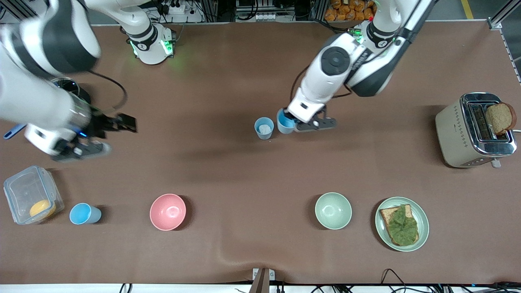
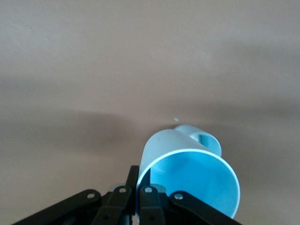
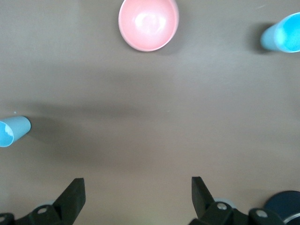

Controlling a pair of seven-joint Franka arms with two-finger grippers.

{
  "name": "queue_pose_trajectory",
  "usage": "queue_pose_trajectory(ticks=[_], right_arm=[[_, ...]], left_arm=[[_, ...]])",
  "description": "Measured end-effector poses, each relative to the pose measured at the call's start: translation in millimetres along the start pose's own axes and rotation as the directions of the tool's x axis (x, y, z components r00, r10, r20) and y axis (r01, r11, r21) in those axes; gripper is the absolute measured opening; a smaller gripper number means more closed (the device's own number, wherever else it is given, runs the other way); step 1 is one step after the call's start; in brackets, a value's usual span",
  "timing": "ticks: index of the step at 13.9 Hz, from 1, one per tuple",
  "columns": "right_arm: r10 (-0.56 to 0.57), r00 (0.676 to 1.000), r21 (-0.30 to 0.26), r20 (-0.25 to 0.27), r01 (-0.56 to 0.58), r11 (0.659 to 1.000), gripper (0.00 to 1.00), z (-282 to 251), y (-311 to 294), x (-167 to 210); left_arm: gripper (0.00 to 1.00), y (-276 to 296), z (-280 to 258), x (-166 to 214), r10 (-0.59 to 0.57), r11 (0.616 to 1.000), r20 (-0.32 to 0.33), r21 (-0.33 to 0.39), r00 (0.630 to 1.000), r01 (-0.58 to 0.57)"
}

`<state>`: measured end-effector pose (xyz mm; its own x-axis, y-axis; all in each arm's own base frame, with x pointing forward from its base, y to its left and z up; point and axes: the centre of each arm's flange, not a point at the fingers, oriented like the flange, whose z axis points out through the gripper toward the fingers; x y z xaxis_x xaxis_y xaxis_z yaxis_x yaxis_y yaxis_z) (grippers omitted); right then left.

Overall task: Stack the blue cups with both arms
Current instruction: 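Lower the left gripper's cup into the placed cup while the right gripper withdraws, then open the left gripper to release the cup onto the stack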

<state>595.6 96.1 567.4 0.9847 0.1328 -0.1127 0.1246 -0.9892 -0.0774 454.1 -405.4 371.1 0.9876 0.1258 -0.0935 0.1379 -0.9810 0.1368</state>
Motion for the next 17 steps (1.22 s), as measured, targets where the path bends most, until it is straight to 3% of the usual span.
queue_pose_trajectory(ticks=[5,10,17], right_arm=[[0.073,0.985,-0.036,-0.155,-0.08,0.996,1.0,-47,60,-28],[0.106,0.984,-0.042,-0.14,-0.113,0.993,1.0,-35,77,-63],[0.078,0.985,-0.055,-0.156,-0.088,0.995,1.0,-38,64,-61]], left_arm=[[0.03,26,26,-15,0.032,0.999,0.052,-0.003,0.998,-0.032],[0.03,42,74,-12,0.012,0.997,0.014,0.081,1.0,-0.013],[0.03,62,75,-16,0.018,0.998,0.015,0.058,1.0,-0.019]])
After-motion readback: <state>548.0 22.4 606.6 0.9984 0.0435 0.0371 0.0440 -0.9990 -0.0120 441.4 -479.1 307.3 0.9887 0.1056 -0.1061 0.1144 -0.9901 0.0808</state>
